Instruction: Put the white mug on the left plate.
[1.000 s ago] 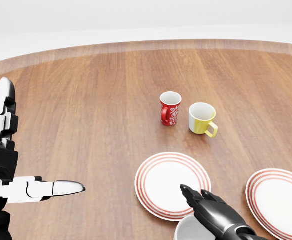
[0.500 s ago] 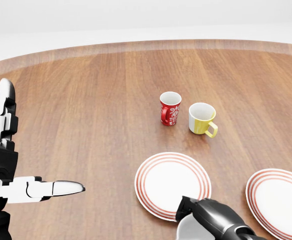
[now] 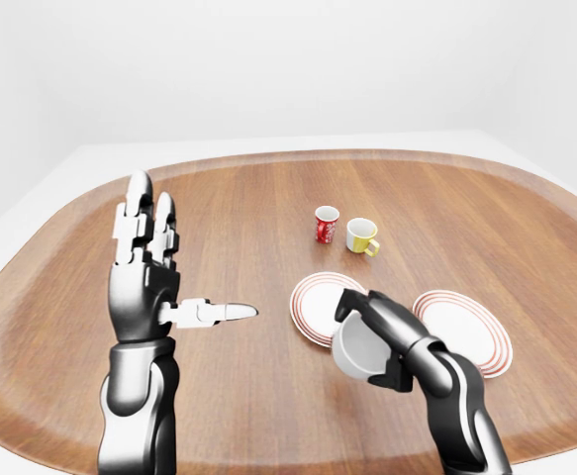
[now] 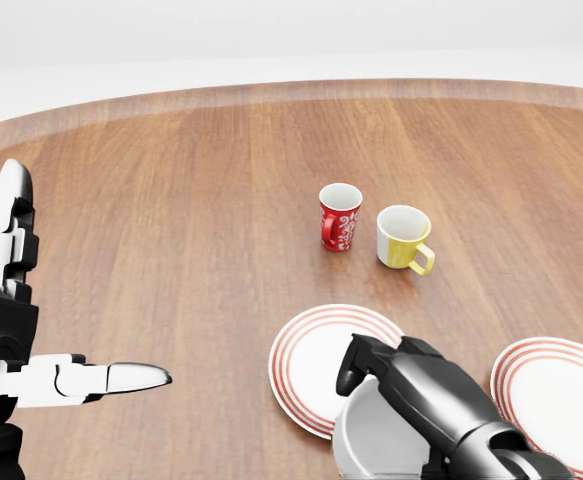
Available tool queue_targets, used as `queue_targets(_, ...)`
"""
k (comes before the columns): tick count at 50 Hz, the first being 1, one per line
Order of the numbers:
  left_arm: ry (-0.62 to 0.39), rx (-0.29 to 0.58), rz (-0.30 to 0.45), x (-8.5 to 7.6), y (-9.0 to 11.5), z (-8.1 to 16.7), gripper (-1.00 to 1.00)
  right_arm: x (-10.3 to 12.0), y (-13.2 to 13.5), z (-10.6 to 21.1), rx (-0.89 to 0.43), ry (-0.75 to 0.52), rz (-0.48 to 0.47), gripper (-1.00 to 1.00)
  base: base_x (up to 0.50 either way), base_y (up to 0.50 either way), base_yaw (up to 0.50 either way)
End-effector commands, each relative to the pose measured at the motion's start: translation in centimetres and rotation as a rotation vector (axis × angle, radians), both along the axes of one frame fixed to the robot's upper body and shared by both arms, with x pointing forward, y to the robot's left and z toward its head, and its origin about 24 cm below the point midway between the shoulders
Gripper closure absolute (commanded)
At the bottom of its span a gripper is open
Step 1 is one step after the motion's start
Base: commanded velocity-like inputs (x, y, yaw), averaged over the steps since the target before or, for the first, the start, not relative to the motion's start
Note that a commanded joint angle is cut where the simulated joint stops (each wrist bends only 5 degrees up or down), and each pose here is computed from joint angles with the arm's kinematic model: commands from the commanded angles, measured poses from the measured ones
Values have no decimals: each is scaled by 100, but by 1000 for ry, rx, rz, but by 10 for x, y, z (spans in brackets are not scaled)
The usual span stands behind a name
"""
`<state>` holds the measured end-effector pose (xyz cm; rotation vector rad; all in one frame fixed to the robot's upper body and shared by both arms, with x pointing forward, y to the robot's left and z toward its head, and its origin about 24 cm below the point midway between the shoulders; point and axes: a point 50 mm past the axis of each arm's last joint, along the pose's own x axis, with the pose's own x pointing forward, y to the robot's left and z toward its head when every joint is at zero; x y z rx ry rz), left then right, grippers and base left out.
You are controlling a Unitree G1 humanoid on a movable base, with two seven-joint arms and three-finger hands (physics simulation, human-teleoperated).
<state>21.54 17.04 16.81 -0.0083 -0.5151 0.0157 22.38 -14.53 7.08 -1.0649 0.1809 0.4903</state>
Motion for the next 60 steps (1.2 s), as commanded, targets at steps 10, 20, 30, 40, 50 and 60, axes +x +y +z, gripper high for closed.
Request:
queue_targets(10, 2, 0, 1, 1, 1, 0, -100, 40, 13, 75, -3, -312, 63, 100, 0, 0, 0)
queue_targets(20, -8, 0, 3, 0, 2, 2, -100, 81, 28, 67, -30, -215, 100, 100, 0, 0, 0)
queue_targets(30, -4, 1, 2, 0, 1, 1, -100, 106, 43, 30, -33, -13, 153, 100, 0, 0, 0)
queue_targets(40, 1, 0, 3, 0, 2, 0, -100, 142, 52, -11, -78, -6, 119, 100, 0, 0, 0)
queue_targets(50, -9, -1, 3, 0, 2, 2, -100, 156, 43, -24, -170, -18, 12, 100, 0, 0, 0)
queue_targets(60, 9, 0, 3, 1, 2, -2, -100, 153, 33, -34, -178, -29, -51, 100, 0, 0, 0)
